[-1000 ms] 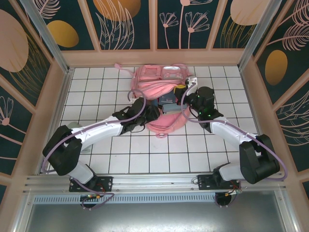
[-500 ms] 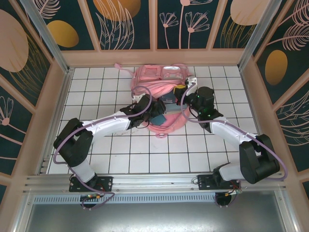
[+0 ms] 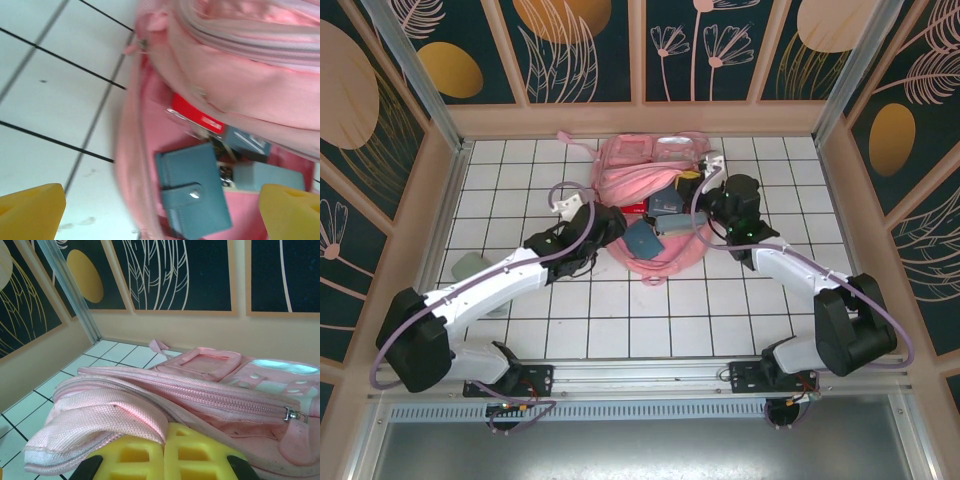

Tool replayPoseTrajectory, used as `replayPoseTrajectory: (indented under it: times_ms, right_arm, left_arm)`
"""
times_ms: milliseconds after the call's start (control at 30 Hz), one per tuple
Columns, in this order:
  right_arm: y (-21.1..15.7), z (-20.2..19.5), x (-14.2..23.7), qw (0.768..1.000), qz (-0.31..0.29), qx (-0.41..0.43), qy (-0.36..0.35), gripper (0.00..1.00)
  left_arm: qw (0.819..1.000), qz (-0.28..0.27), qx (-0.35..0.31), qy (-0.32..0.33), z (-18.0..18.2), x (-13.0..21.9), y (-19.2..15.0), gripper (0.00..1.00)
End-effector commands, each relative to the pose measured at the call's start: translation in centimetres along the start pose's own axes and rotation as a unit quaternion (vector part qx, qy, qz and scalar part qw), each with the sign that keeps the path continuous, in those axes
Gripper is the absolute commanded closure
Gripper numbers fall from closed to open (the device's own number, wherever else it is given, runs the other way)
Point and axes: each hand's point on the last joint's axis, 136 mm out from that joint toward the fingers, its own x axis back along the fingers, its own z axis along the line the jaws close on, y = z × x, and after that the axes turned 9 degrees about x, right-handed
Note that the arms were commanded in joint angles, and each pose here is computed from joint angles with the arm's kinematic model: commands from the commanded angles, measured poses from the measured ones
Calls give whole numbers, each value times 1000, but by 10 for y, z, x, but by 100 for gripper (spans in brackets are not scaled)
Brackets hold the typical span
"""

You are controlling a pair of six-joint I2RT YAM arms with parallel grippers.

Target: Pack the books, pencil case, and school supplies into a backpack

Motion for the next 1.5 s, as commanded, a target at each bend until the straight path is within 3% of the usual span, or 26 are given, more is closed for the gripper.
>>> replayPoseTrajectory:
  times_ms: [0, 167, 433, 700, 867, 1067, 1233, 1467]
  right_arm:
    - [37, 20, -2, 998, -49, 20, 27, 100]
    - [42, 23, 1, 998, -55, 21, 32, 100]
    - [44, 36, -4, 997, -56, 21, 50, 100]
    - [41, 45, -8, 997, -50, 24, 58, 100]
    - [42, 46, -8, 997, -52, 26, 59, 100]
    - [42, 48, -10, 996, -53, 24, 64, 100]
    - [40, 49, -11, 996, -49, 25, 63, 100]
    - [38, 48, -13, 997, -47, 27, 61, 100]
  left_arm:
    - [996, -24, 3, 87, 57, -5, 18, 2]
    - [987, -56, 37, 146, 107, -5, 45, 2]
    - [953, -103, 91, 270, 202, 11, 85, 1]
    - [906, -137, 165, 365, 282, 23, 98, 2]
    - [860, -162, 185, 448, 321, 43, 101, 1]
    - [873, -134, 188, 430, 332, 24, 91, 1]
    - [894, -83, 177, 403, 329, -7, 80, 2]
    - [894, -52, 175, 409, 336, -19, 65, 2]
